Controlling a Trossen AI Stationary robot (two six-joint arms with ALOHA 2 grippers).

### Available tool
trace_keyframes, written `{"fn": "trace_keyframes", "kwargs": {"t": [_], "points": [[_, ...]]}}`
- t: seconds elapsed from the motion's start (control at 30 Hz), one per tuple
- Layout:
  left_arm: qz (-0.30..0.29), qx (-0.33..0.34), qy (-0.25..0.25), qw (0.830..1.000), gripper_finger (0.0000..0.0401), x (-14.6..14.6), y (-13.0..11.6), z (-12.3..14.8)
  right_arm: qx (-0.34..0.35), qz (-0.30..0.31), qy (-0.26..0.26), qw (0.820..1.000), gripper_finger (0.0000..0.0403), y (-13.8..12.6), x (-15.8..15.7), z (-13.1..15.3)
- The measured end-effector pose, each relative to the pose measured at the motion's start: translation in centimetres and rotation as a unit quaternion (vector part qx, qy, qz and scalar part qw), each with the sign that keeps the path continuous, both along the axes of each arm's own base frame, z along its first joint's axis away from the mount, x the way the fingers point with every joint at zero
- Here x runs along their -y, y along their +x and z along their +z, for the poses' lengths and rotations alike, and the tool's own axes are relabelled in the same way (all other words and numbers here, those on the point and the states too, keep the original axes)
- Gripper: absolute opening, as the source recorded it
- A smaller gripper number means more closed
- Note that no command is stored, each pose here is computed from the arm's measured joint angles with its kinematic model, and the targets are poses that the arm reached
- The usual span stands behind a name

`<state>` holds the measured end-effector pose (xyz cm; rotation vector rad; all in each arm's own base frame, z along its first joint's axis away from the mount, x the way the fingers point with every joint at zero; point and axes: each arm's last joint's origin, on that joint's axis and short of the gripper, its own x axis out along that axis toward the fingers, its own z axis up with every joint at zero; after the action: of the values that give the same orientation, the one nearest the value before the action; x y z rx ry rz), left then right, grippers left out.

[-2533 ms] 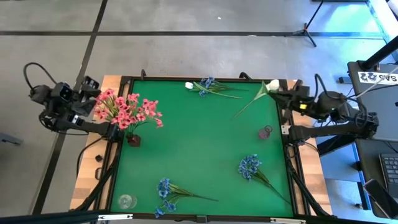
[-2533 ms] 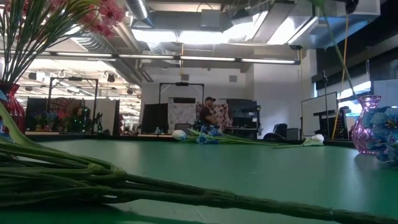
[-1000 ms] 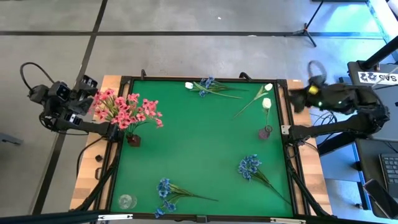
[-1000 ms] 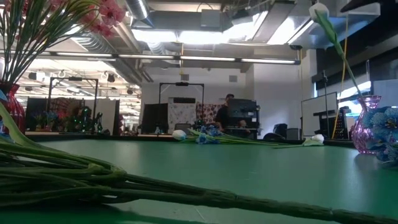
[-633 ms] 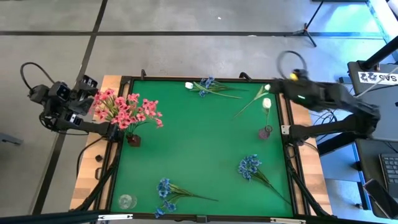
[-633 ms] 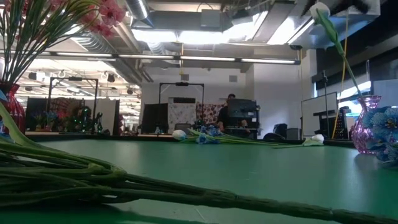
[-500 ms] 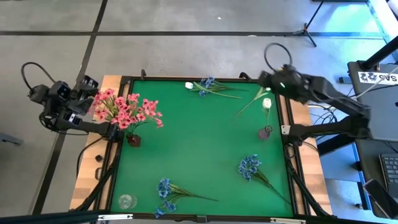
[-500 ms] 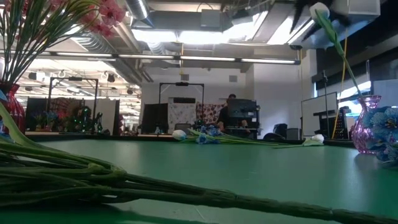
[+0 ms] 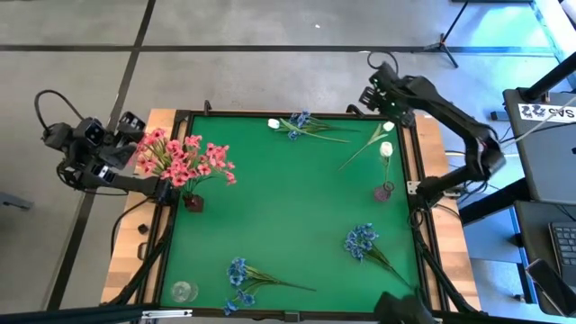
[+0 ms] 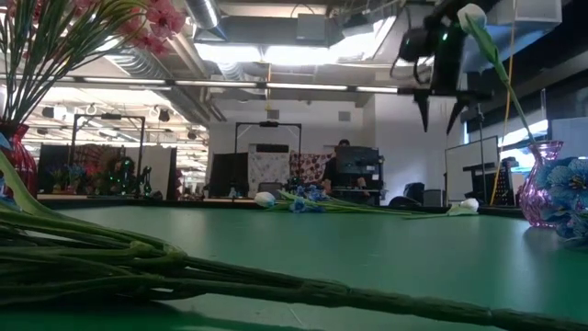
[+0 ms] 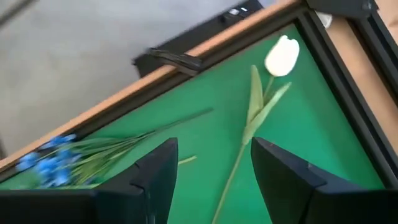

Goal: Sort flowers into vase by color
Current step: Put the right white flower into the violet vase

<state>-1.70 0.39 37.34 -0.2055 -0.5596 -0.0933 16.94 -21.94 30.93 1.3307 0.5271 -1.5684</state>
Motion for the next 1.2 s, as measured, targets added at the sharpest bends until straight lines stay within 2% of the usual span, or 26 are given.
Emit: {"fn": "trace_keyframes", "kwargs": {"t": [0.1, 0.27, 0.37, 0.5, 0.63, 0.73, 0.9, 1.03, 1.13, 1.2], "points": [[-0.037, -0.008, -0.003, 0.999, 0.0174, 0.2, 0.1, -0.1, -0.025, -0.006, 0.038, 0.999, 0.0205, 0.6, 1.3, -2.1], [-0.051, -0.018, 0.002, 0.999, 0.0174, 0.3, 0.1, -0.3, -0.069, -0.035, 0.088, 0.993, 0.0205, 1.6, 2.5, -5.2], [-0.057, -0.019, -0.008, 0.998, 0.0174, 0.3, 0.1, -0.3, -0.097, -0.057, 0.09, 0.99, 0.0205, 1.6, 3.2, -6.6], [-0.065, -0.021, -0.021, 0.997, 0.0174, 0.3, 0.2, -0.3, -0.075, -0.072, 0.103, 0.989, 0.0205, 1.1, 4.3, -9.1], [-0.061, -0.022, -0.05, 0.997, 0.0174, 0.2, 0.2, -0.3, -0.076, -0.112, 0.125, 0.983, 0.0205, 0.2, 3.8, -11.5], [-0.06, -0.022, -0.066, 0.996, 0.0174, 0.1, 0.2, -0.3, -0.085, -0.131, 0.128, 0.979, 0.0205, -0.3, 3.2, -13.2], [-0.047, -0.022, -0.071, 0.996, 0.0174, 0.0, 0.2, -0.3, -0.019, -0.138, 0.099, 0.985, 0.0205, -0.3, 2.9, -16.3], [-0.035, -0.022, -0.082, 0.996, 0.0174, -0.1, 0.2, -0.3, -0.012, -0.166, 0.102, 0.981, 0.0201, -0.9, 1.9, -17.6], [-0.037, -0.022, -0.085, 0.995, 0.0174, -0.1, 0.2, -0.3, -0.023, -0.158, 0.106, 0.982, 0.0175, -1.0, 1.6, -17.9], [-0.04, -0.022, -0.089, 0.995, 0.0174, -0.1, 0.2, -0.3, -0.027, -0.156, 0.108, 0.981, 0.0144, -1.1, 1.6, -17.9]]}}
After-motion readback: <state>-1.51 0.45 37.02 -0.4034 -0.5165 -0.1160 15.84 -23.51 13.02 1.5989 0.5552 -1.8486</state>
